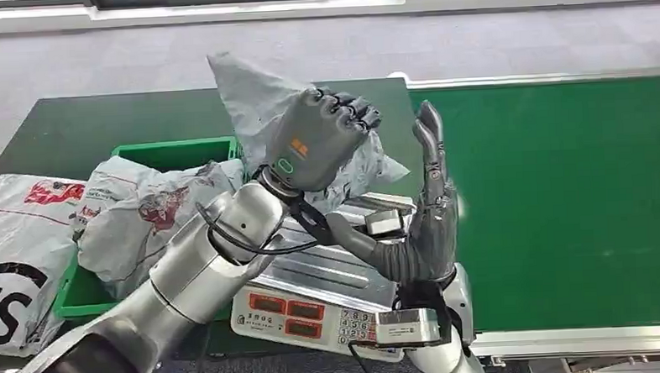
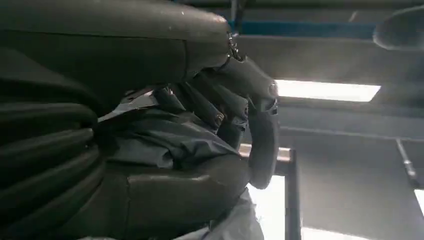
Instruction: Moved the parcel from conveyor to table for the left to box.
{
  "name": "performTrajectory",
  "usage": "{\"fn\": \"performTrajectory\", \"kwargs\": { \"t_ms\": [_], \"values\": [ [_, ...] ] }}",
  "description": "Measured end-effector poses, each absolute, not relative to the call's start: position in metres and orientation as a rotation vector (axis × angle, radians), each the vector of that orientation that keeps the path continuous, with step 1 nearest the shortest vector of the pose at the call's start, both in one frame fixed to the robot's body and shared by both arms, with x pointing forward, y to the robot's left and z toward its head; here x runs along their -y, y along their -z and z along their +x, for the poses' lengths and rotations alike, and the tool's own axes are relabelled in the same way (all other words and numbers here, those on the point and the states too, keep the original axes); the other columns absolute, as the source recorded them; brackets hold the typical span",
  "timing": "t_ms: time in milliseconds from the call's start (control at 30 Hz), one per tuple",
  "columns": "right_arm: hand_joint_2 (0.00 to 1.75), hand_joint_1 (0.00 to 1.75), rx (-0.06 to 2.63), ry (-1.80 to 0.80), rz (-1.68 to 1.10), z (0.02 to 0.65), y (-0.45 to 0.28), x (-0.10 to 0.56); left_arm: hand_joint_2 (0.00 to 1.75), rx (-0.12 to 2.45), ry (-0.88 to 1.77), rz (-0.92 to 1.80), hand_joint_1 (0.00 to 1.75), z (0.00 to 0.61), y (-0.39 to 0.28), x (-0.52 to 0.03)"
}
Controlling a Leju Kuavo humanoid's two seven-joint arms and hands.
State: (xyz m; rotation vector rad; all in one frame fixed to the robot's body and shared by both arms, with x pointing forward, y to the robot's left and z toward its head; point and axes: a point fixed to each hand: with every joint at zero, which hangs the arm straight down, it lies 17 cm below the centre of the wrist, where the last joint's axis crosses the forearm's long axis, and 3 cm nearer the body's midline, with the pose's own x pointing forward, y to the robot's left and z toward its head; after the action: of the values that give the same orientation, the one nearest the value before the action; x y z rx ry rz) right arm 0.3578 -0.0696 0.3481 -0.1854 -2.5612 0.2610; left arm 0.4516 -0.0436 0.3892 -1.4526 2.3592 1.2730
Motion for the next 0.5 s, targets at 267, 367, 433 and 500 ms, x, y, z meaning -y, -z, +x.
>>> {"fn": "performTrajectory", "kwargs": {
  "t_ms": [267,367,433,500],
  "values": [
    [1.75,0.0,2.55,-0.256,-0.18,0.355,-0.34,0.066,1.75,-2.293,-1.229,-1.484,1.75,0.466,-0.401,0.034],
    [1.75,0.0,2.543,-0.26,-0.175,0.354,-0.337,0.065,1.75,-2.278,-1.246,-1.498,1.75,0.472,-0.399,0.031],
    [1.75,0.0,2.54,-0.265,-0.174,0.355,-0.336,0.065,1.75,-2.272,-1.257,-1.504,1.75,0.475,-0.397,0.029],
    [1.75,0.0,2.537,-0.268,-0.173,0.355,-0.334,0.064,1.75,-2.267,-1.265,-1.509,1.75,0.477,-0.395,0.028]
  ]
}}
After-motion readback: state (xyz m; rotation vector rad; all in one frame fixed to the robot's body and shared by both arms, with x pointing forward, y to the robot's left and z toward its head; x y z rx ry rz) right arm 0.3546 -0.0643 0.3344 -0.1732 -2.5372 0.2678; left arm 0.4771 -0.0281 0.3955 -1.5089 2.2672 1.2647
